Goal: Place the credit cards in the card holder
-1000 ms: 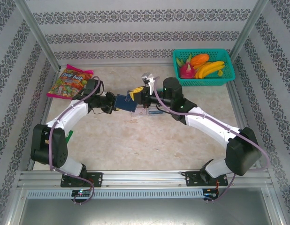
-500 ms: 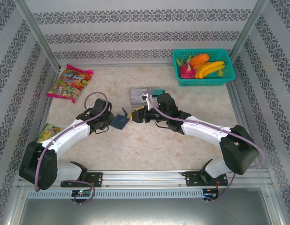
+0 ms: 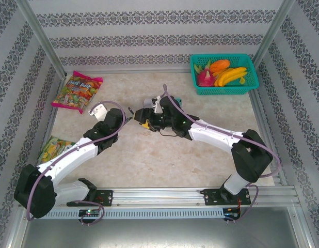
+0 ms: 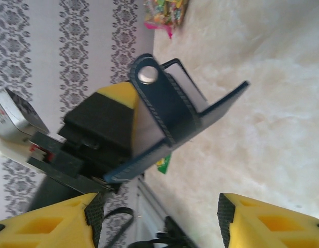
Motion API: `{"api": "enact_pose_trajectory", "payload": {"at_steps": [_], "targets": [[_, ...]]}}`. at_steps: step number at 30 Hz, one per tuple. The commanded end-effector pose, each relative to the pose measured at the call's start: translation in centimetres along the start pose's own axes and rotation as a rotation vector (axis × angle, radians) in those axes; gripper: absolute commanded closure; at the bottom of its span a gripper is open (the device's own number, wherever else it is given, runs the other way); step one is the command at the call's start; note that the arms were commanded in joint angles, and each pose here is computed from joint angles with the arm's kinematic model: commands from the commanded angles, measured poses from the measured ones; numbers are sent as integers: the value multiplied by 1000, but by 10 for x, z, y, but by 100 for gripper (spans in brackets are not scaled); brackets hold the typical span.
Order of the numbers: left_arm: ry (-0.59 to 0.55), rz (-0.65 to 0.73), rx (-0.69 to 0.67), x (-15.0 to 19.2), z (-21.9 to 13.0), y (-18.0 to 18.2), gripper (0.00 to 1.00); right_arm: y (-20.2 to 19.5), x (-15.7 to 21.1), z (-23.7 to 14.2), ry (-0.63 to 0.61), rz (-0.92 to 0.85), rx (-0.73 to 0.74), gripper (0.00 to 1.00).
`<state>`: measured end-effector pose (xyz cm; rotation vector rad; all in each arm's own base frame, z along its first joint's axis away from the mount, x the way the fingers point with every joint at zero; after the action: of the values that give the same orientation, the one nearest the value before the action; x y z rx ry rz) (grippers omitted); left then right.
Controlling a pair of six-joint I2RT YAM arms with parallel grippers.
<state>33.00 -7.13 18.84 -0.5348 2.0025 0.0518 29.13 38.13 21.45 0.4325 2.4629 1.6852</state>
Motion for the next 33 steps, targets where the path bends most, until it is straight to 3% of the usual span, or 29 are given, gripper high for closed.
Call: {"api": "enact_pose_trajectory", "payload": {"at_steps": [1, 19, 24, 27, 33], "targets": [[-97, 18, -19, -19, -4, -5, 100, 14, -5, 11, 2, 130, -25, 38], [-109, 27, -33, -17, -5, -3, 100, 8, 1, 59, 101, 198, 3, 41], [-91, 10, -24, -16, -6, -4, 99, -2, 2, 67, 109, 216, -3, 71], [-70, 14, -48, -12, -6, 0, 80, -5, -1, 64, 94, 203, -4, 84], [21, -11, -49, -1, -6, 8, 42, -15, -12, 46, 39, 130, 51, 91]]}}
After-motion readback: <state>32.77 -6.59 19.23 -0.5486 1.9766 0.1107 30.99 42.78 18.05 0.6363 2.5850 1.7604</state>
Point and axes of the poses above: each hand's point on the last joint's axis, 136 mm out from that joint toward the fingers, its own z axis out along the fingers, its own y axis along the line the jaws close on, x = y × z, the point moved 1 cm from there along -z, back along the fingers, and after that the axes turned 13 degrees about z, right-handed, at the moved point
